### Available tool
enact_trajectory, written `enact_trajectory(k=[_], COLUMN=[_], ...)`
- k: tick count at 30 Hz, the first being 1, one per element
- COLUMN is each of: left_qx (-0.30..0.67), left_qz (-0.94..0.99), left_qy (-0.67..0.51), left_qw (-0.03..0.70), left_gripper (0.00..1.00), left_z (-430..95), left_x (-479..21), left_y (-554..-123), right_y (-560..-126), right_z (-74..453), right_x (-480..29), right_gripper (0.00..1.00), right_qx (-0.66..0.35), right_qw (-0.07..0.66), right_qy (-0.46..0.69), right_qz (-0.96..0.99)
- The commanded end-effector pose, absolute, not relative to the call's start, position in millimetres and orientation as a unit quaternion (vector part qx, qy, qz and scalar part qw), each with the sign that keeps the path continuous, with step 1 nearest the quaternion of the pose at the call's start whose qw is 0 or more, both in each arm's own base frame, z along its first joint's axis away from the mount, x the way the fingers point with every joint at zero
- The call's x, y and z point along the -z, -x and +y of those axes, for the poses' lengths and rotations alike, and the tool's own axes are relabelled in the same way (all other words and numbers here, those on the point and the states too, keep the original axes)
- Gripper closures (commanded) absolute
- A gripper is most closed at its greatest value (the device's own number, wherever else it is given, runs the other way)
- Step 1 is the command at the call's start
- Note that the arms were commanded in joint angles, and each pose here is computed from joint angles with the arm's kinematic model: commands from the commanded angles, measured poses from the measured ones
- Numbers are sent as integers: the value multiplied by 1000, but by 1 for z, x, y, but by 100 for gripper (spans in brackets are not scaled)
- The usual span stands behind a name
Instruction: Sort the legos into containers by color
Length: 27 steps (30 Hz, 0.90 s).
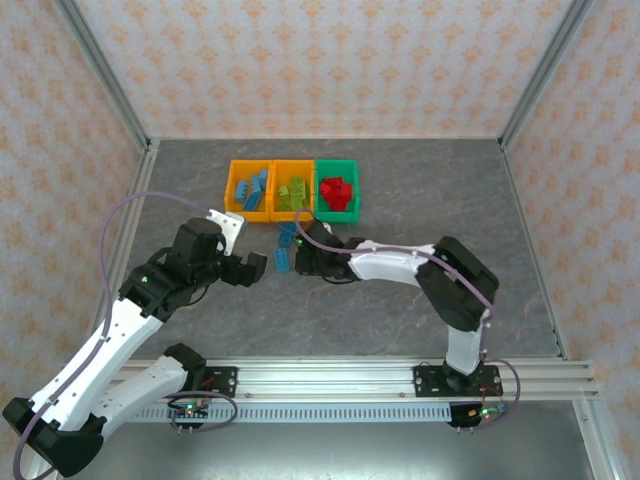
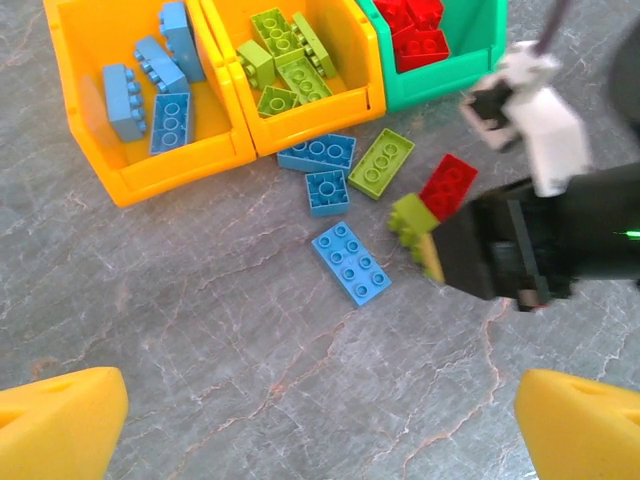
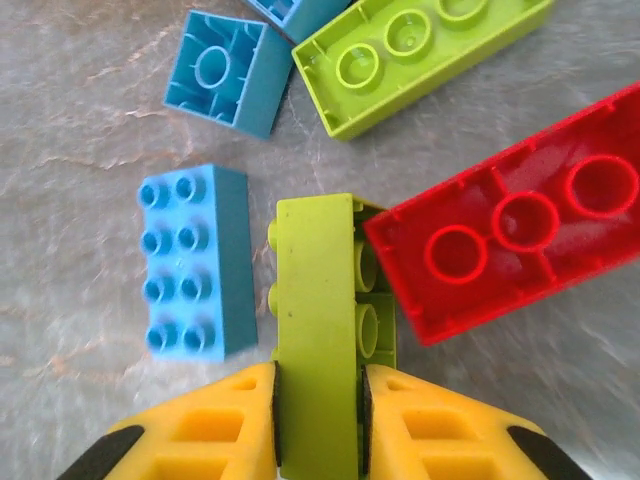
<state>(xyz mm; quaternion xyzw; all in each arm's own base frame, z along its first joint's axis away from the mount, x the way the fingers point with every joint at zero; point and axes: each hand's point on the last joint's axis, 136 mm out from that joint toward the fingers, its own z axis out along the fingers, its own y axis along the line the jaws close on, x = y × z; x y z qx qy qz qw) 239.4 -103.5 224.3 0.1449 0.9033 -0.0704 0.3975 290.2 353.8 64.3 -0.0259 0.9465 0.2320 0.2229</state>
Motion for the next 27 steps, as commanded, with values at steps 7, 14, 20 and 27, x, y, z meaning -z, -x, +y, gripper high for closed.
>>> enact_trajectory(k=[7,14,20,27], left_qx=[50,45,30,31], left_qz=[904,907,910,913], left_qy=[-141,-132,-125,-122], left_qw=[400,397,395,387], left_gripper=[0,0,0,0], left_z=[-93,-88,-82,-82], left_x=[-220,-216,-213,-209], left_y=[-240,-240,-242,-243], right_y=[-331,-425,-471,-468], right_z=[345,363,390,388], right_x=[-201,-184,-160,-210], right_gripper=[75,76,73,39], right_qx=[-247,-215,-211,-222], right_qw=[385,383,348,360], right_qy=[39,27,57,66], right_qz=[888,898,912,904])
